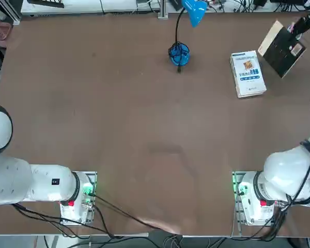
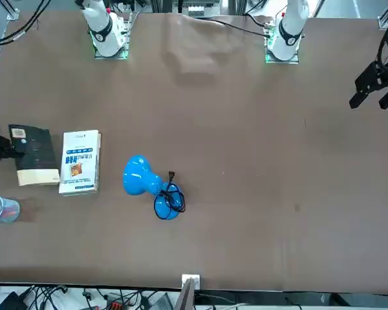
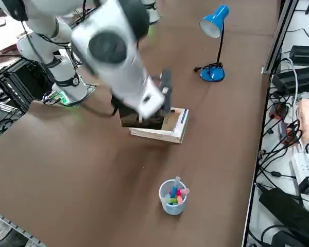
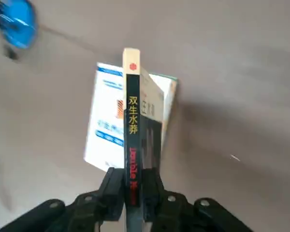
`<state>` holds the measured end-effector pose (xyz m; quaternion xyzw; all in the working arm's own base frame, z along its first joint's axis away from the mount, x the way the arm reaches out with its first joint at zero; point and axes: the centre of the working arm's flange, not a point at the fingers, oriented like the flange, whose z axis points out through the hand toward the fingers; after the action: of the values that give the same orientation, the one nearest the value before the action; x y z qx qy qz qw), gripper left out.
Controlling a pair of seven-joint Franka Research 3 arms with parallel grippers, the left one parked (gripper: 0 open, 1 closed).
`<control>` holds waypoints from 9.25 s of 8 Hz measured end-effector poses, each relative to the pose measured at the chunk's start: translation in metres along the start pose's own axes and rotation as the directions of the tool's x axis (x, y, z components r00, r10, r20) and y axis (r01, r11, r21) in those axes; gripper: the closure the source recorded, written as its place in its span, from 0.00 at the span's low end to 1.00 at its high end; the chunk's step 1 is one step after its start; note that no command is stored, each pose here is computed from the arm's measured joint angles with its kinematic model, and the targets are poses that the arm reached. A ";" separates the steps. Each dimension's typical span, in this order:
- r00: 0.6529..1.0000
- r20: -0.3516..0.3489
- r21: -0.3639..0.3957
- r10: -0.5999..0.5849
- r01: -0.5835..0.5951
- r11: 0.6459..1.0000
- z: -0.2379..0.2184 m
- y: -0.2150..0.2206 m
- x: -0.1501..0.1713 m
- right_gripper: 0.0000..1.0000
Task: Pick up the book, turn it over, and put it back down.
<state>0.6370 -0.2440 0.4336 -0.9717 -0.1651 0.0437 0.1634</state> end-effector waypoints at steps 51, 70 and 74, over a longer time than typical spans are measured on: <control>0.941 -0.336 -0.941 -0.036 -0.334 0.046 0.386 -0.305 0.037 0.00; 0.814 -0.567 -0.773 0.127 -0.579 0.260 0.344 -0.285 0.012 0.00; 0.764 -0.622 -0.714 0.169 -0.643 0.276 0.341 -0.281 0.016 0.00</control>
<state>0.5183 0.1157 0.2056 -0.8879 0.1420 -0.2257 -0.3750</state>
